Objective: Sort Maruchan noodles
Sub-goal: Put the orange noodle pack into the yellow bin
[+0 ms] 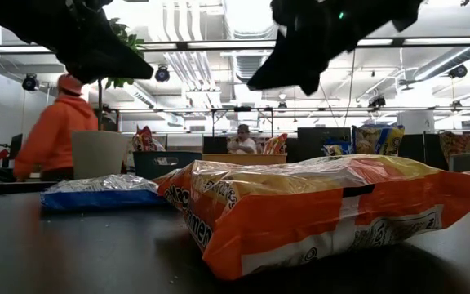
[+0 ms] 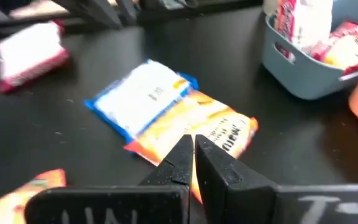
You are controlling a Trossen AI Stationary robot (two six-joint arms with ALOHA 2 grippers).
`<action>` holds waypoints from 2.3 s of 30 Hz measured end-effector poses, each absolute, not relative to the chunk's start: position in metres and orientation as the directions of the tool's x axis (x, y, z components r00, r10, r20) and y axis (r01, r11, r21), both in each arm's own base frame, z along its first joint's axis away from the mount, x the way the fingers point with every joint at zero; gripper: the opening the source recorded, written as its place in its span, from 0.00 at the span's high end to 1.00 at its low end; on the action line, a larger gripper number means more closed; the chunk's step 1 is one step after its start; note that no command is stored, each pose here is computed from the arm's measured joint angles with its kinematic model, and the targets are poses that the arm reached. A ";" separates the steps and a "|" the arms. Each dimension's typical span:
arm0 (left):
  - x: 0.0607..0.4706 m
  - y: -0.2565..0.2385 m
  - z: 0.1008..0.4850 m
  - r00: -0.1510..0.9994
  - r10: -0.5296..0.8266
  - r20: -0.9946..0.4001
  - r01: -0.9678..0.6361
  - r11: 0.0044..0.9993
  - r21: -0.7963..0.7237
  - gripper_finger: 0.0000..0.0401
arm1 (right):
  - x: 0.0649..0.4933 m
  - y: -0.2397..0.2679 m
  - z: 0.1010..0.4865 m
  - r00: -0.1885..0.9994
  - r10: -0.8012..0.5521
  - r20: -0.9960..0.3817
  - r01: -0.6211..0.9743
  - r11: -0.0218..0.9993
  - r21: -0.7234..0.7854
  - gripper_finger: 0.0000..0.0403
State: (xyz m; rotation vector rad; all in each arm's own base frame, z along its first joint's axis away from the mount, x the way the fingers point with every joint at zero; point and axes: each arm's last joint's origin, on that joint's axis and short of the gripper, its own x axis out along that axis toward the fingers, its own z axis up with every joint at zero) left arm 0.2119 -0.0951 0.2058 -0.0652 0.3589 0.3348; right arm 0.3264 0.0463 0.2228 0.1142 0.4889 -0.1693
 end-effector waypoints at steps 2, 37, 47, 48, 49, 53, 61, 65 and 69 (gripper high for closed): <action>0.212 -0.094 0.204 0.880 0.312 -0.357 -0.335 0.942 -0.002 0.90 | 0.333 0.042 0.213 0.861 -0.169 -0.479 0.219 0.974 0.050 0.98; 0.265 -0.083 0.132 0.823 0.300 -0.483 -0.394 0.913 -0.103 0.90 | 0.359 -0.017 0.173 0.840 -0.190 -0.508 0.342 0.912 0.225 0.75; 0.265 -0.079 0.130 0.812 0.312 -0.493 -0.403 0.911 -0.087 0.90 | 0.357 -0.030 0.171 0.841 -0.023 -0.540 0.300 0.850 0.432 0.45; 0.265 -0.079 0.130 0.812 0.312 -0.494 -0.402 0.912 -0.085 0.90 | 0.357 -0.030 0.171 0.842 -0.023 -0.540 0.300 0.851 0.431 0.43; 0.265 -0.079 0.130 0.811 0.312 -0.494 -0.401 0.913 -0.081 0.90 | 0.357 -0.030 0.171 0.843 -0.023 -0.538 0.296 0.855 0.426 0.41; 0.265 -0.079 0.125 0.803 0.316 -0.505 -0.402 0.913 -0.068 0.90 | 0.358 -0.030 0.173 0.851 -0.028 -0.525 0.276 0.874 0.399 0.36; 0.268 -0.081 0.112 0.790 0.322 -0.522 -0.411 0.910 -0.061 0.90 | 0.359 -0.036 0.172 0.847 -0.069 -0.527 0.347 0.823 0.450 0.34; 0.269 -0.081 0.107 0.785 0.325 -0.527 -0.413 0.909 -0.053 0.90 | 0.361 -0.038 0.164 0.835 -0.073 -0.545 0.376 0.798 0.470 0.34; 0.270 -0.080 0.106 0.782 0.332 -0.527 -0.419 0.907 -0.051 0.90 | 0.364 -0.039 0.153 0.832 -0.073 -0.551 0.389 0.784 0.484 0.34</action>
